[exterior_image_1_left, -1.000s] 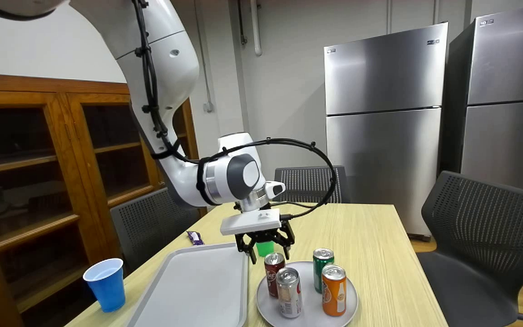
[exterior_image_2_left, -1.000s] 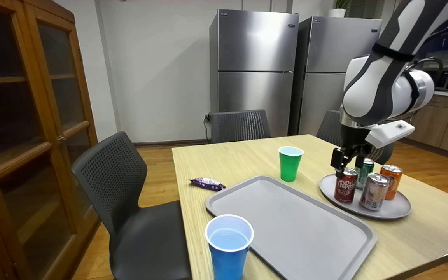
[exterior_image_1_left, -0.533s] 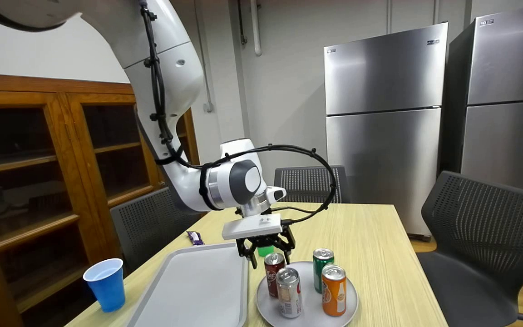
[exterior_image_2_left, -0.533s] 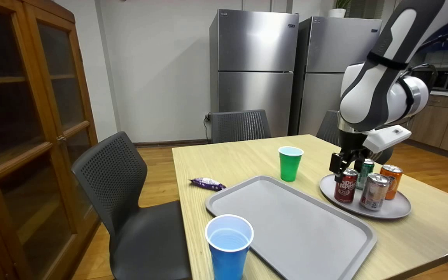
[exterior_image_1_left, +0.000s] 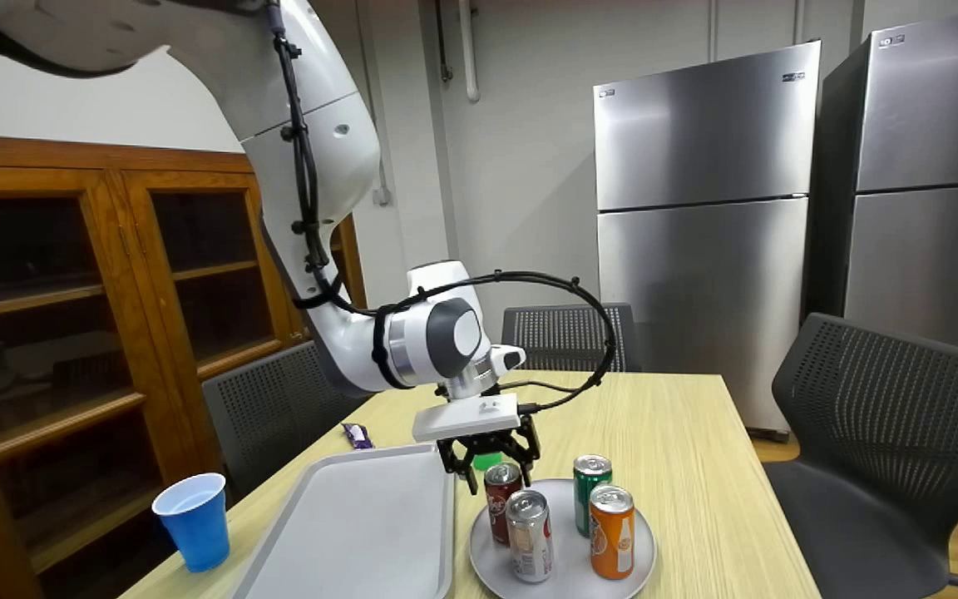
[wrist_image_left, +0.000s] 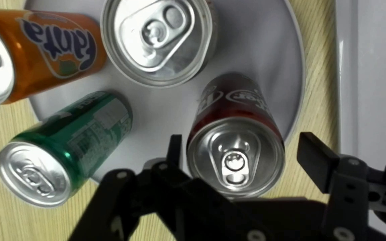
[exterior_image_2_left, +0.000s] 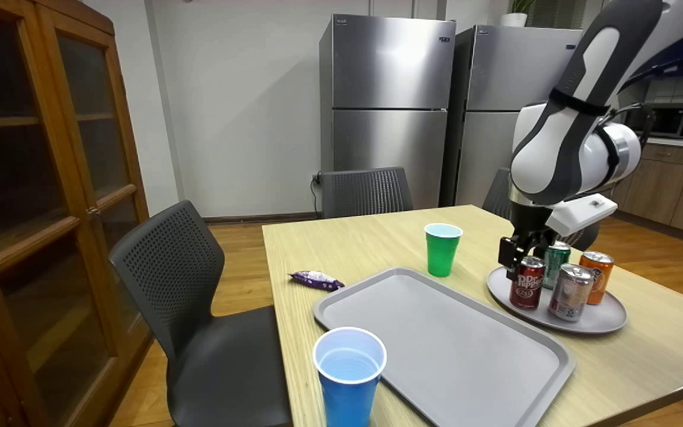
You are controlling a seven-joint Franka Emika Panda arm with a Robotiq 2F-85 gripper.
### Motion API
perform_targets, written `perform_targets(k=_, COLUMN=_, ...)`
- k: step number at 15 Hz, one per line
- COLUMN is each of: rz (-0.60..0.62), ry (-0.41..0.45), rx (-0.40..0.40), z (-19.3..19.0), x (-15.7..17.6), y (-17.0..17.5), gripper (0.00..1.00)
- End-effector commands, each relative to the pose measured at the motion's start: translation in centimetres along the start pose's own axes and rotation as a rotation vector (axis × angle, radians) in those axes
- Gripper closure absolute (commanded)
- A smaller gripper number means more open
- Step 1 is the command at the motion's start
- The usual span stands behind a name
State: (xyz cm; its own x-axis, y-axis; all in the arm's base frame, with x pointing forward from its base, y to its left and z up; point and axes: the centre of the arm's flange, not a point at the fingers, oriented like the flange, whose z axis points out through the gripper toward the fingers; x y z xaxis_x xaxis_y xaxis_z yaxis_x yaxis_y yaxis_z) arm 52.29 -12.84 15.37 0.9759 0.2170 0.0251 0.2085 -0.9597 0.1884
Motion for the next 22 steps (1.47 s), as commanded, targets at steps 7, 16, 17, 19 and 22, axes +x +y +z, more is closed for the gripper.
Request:
perform_targets(k=7, rz=-0.002, ry=0.011, rx=-0.017, z=-1.4, x=0.1, y=-0.3, gripper=0.61)
perform_targets(k=16, rz=-0.035, ry=0.077, rx=-0.010, z=-6.3, x=1.3, y=-4.2, gripper=0.61)
perform_targets(k=17, rz=-0.039, ry=0.083, rx=-0.009, z=-6.7, x=1.5, y=-4.9, gripper=0.61)
perform_targets(k=19, rz=-0.052, ry=0.094, rx=-0.009, z=-7.6, x=2.2, y=-6.8, gripper=0.61)
perform_targets(k=22, rz=-0.080, ry=0.109, rx=-0.008, z=-8.7, x=3.1, y=-9.8, gripper=0.61)
